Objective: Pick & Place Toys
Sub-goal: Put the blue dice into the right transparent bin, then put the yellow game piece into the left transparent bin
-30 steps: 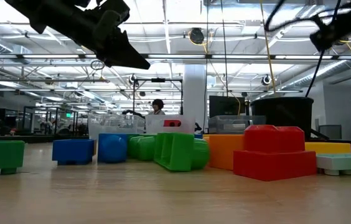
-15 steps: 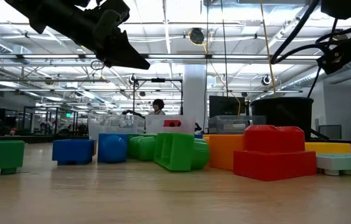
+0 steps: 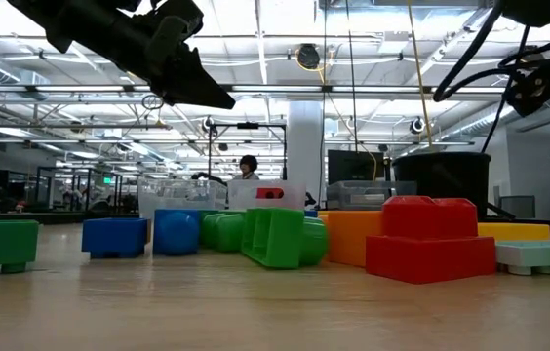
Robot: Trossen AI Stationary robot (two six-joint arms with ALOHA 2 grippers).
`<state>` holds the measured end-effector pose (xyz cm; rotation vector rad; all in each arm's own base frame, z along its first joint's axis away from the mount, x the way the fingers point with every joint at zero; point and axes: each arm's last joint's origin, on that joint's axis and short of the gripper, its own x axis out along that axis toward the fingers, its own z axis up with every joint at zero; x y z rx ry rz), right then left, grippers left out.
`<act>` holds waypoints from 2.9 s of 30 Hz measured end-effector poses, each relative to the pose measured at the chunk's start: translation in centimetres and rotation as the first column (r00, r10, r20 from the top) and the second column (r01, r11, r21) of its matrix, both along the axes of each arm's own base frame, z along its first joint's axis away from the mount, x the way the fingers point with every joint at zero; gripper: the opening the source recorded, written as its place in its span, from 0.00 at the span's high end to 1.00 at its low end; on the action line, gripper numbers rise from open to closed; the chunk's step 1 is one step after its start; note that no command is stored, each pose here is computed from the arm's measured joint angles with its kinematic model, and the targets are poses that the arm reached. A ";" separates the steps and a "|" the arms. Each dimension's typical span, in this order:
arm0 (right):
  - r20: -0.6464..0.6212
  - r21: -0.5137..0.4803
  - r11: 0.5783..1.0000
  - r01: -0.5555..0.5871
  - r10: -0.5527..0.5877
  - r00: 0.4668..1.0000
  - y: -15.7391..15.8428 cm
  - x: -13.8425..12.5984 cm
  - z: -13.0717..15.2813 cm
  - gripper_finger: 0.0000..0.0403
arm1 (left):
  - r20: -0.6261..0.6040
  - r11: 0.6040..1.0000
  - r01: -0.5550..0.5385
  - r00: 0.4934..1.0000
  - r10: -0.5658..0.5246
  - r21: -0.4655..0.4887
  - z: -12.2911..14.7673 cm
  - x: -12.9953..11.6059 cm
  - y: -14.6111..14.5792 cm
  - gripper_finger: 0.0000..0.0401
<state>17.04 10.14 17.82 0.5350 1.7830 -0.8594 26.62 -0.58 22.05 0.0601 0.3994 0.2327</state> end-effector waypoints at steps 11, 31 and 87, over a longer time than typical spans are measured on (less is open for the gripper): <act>0.582 -0.152 0.977 -0.148 0.209 0.786 0.6 4.5 8.9 0.93 | 0.005 1.000 0.000 1.000 0.000 0.005 0.1 0.0 0.0 0.93; 0.690 -0.654 0.740 -0.157 0.669 0.276 -9.7 13.5 12.9 0.99 | 0.216 0.999 0.043 0.976 -0.042 0.002 5.4 -3.6 -0.7 0.93; 0.409 -0.798 0.537 -0.274 0.816 0.408 -18.9 17.4 7.0 0.48 | 0.126 0.996 -0.076 0.990 0.071 0.036 5.7 -5.8 1.1 0.93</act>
